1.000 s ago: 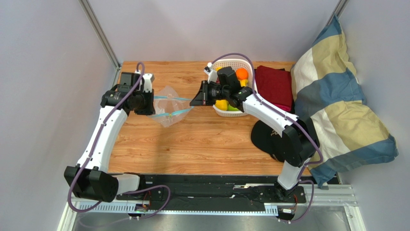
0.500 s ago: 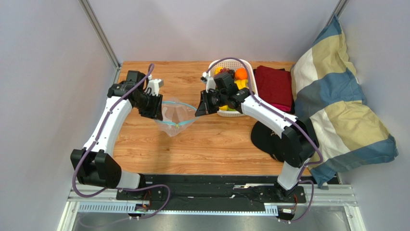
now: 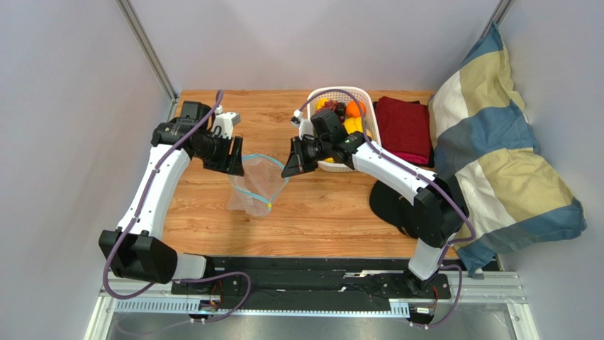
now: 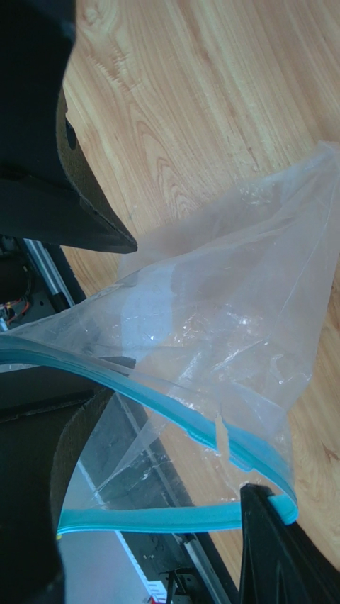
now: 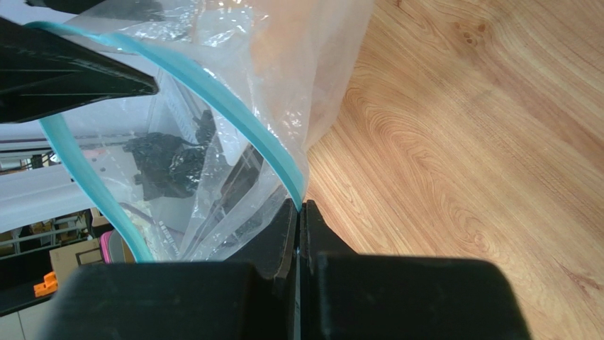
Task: Place the food in the zip-top bag and seal the zipper
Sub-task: Open the zipper of the food storage bag.
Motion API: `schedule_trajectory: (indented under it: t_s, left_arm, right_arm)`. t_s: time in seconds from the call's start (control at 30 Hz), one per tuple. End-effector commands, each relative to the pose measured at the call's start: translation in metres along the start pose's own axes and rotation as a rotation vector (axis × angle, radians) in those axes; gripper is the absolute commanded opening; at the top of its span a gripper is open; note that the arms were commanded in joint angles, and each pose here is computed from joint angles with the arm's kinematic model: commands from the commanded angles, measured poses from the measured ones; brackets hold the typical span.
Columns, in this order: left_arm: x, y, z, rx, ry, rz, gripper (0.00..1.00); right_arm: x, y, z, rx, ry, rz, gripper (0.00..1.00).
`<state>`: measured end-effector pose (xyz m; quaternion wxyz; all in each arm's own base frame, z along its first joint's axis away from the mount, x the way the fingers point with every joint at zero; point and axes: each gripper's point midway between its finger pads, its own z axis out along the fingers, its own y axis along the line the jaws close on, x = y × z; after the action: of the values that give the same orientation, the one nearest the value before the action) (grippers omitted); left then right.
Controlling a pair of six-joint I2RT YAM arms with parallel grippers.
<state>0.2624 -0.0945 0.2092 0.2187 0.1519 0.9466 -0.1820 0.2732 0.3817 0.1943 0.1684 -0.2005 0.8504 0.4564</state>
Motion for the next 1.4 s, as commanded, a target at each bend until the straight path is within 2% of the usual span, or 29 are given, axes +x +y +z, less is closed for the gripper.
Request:
schedule_trajectory:
  t_s: [0.0, 0.17, 0.3, 0.53, 0.67, 0.9, 1.1, 1.37]
  left_arm:
    - [-0.014, -0.015, -0.033, 0.012, -0.077, 0.053, 0.64]
    - [0.002, -0.016, -0.039, 0.003, -0.017, 0.033, 0.64]
    - [0.014, -0.020, -0.032, 0.013, 0.006, 0.023, 0.68]
    - [0.001, -0.021, -0.022, 0.006, -0.048, -0.029, 0.71]
    - [-0.012, -0.021, -0.018, -0.026, -0.101, -0.055, 0.77]
    - [-0.019, -0.021, -0.020, -0.086, -0.191, -0.046, 0.78]
    - [0.000, -0.020, -0.021, -0.092, -0.157, -0.039, 0.73]
    - [0.019, -0.028, -0.027, -0.060, -0.143, -0.046, 0.77]
  right_arm:
    - [-0.017, 0.015, -0.005, -0.024, -0.042, -0.014, 0.00]
    - [-0.022, 0.017, -0.009, -0.010, -0.070, 0.012, 0.00]
    - [-0.025, 0.023, -0.008, -0.032, -0.085, 0.075, 0.00]
    - [-0.028, 0.043, -0.004, -0.085, -0.093, 0.159, 0.00]
    - [-0.022, 0.046, 0.006, -0.049, -0.072, 0.203, 0.00]
    - [-0.019, 0.042, 0.016, 0.013, -0.060, 0.290, 0.00]
    - [-0.025, 0.031, 0.011, 0.100, -0.103, 0.358, 0.00]
    - [-0.031, 0.032, 0.009, 0.124, -0.127, 0.447, 0.00]
